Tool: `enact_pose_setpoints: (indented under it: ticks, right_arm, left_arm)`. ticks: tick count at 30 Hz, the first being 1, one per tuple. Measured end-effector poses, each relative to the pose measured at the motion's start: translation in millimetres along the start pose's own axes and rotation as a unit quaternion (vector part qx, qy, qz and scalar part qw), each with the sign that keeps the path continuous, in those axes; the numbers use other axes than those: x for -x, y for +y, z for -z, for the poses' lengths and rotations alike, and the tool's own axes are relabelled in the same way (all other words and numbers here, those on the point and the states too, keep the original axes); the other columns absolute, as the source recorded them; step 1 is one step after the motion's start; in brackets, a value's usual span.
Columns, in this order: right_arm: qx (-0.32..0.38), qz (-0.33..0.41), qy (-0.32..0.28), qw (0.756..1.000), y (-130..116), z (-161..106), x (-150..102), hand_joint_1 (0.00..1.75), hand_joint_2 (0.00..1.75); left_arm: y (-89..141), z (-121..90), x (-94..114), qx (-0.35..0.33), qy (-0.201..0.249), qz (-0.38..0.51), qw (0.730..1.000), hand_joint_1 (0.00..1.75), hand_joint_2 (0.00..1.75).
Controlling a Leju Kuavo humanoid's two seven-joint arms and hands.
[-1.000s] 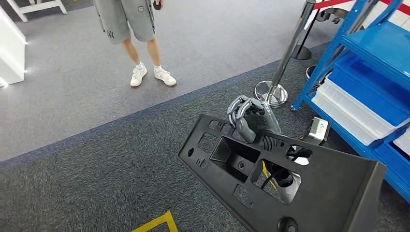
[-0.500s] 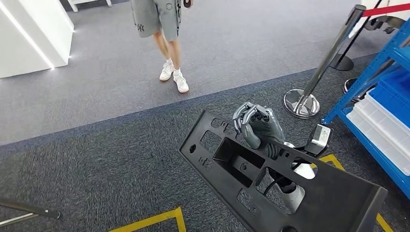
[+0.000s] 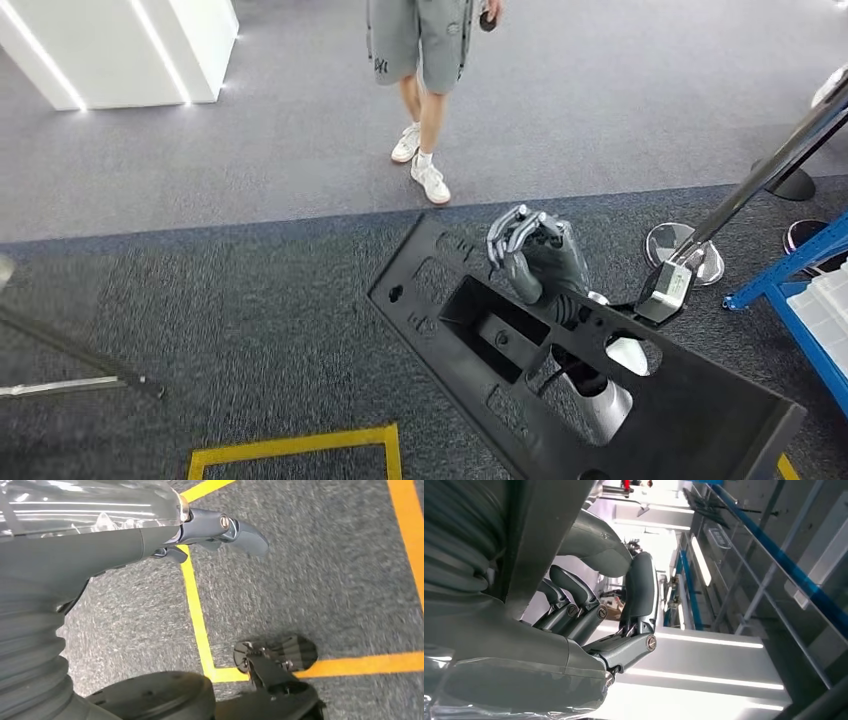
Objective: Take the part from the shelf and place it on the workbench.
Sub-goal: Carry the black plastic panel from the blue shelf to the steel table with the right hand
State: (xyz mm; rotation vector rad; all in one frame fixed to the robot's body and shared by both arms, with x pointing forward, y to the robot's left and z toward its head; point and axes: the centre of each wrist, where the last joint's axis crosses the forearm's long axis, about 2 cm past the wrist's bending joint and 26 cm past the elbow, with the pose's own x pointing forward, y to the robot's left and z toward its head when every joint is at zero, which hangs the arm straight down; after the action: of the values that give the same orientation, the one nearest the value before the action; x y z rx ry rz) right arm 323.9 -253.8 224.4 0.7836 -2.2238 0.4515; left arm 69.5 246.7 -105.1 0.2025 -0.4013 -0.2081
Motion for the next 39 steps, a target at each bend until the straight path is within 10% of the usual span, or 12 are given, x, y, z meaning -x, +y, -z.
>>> enact_pose_setpoints:
  ticks: [31,39]
  right_arm:
    - [-0.012,-0.059,-0.084,0.995,2,12,-43,1.75,1.75]
    - [-0.005,-0.07,-0.069,0.995,6,5,-48,1.75,1.75]
  left_arm:
    - [-5,4,-33,-0.006,-0.045,-0.039,0.998,0.0,1.75]
    - [-14,-3,-8,-0.002,0.028,-0.035,0.999,0.0,1.75]
